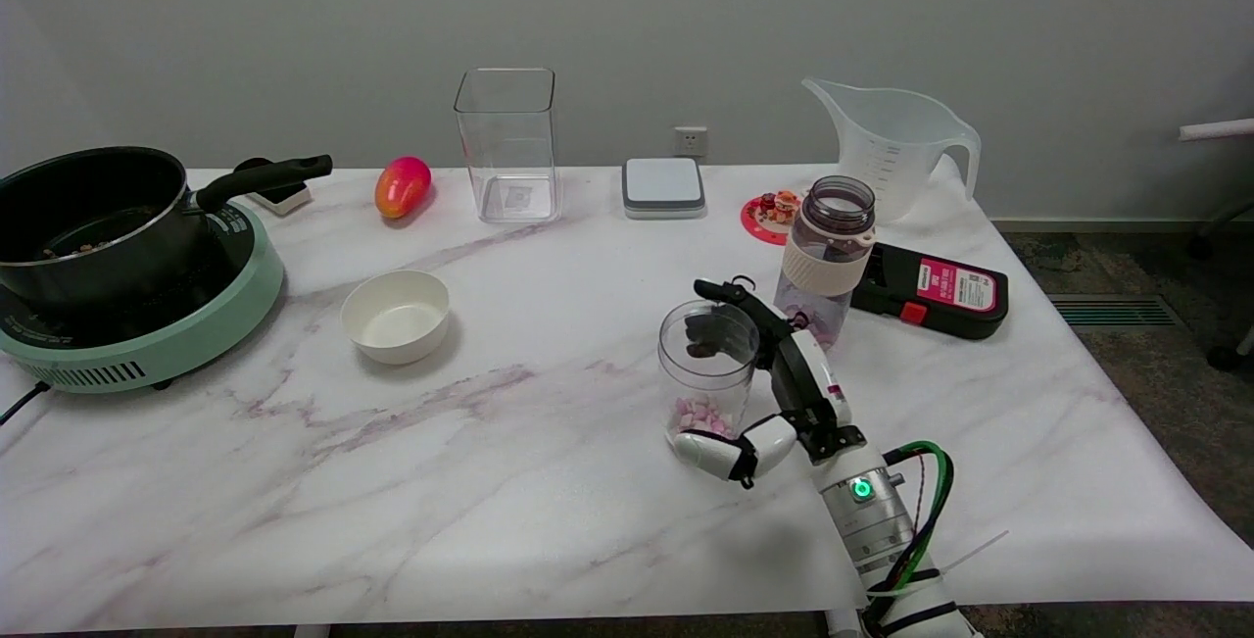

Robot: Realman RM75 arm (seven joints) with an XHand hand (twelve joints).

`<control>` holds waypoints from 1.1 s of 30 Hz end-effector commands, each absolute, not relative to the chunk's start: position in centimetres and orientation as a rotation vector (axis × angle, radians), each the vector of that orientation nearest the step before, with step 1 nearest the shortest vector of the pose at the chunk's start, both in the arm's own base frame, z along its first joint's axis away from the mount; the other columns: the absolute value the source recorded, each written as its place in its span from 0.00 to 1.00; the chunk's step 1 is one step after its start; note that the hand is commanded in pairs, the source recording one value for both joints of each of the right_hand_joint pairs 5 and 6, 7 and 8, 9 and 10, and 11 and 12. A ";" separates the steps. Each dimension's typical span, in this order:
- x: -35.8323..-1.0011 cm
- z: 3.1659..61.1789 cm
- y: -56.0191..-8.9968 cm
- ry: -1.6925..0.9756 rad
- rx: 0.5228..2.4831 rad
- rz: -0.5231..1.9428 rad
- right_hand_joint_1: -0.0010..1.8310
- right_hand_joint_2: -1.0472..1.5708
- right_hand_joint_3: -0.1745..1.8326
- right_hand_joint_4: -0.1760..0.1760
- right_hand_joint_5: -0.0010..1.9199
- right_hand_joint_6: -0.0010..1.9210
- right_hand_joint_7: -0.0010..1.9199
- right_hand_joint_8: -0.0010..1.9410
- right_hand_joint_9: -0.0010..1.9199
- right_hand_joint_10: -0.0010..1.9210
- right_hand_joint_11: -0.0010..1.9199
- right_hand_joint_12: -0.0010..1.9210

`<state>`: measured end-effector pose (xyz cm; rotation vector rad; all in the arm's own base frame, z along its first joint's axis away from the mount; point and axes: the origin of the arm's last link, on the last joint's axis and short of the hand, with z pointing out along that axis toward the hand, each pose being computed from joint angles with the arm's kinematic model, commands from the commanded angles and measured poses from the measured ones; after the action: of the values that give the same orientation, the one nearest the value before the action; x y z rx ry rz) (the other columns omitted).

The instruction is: Pick up the measuring cup.

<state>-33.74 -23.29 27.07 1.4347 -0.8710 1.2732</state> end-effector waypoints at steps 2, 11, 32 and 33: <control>-34.4 27.3 -23.6 -0.880 1.422 1.274 0.73 0.46 0.48 0.50 0.28 0.28 0.44 0.44 0.42 0.42 0.43 0.43; -34.5 27.6 -23.5 -0.876 1.407 1.281 0.75 0.57 0.42 0.50 0.34 0.34 0.50 0.50 0.51 0.51 0.45 0.45; -33.8 31.2 -21.5 -0.714 1.297 1.402 0.62 1.00 0.23 0.50 0.99 0.99 0.94 0.93 0.88 0.88 0.73 0.73; -33.7 31.5 -21.4 -0.698 1.292 1.406 0.63 1.00 0.23 0.50 0.99 0.99 0.94 0.93 0.88 0.88 0.73 0.73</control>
<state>-34.16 -22.92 28.63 1.3749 -0.8291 1.3318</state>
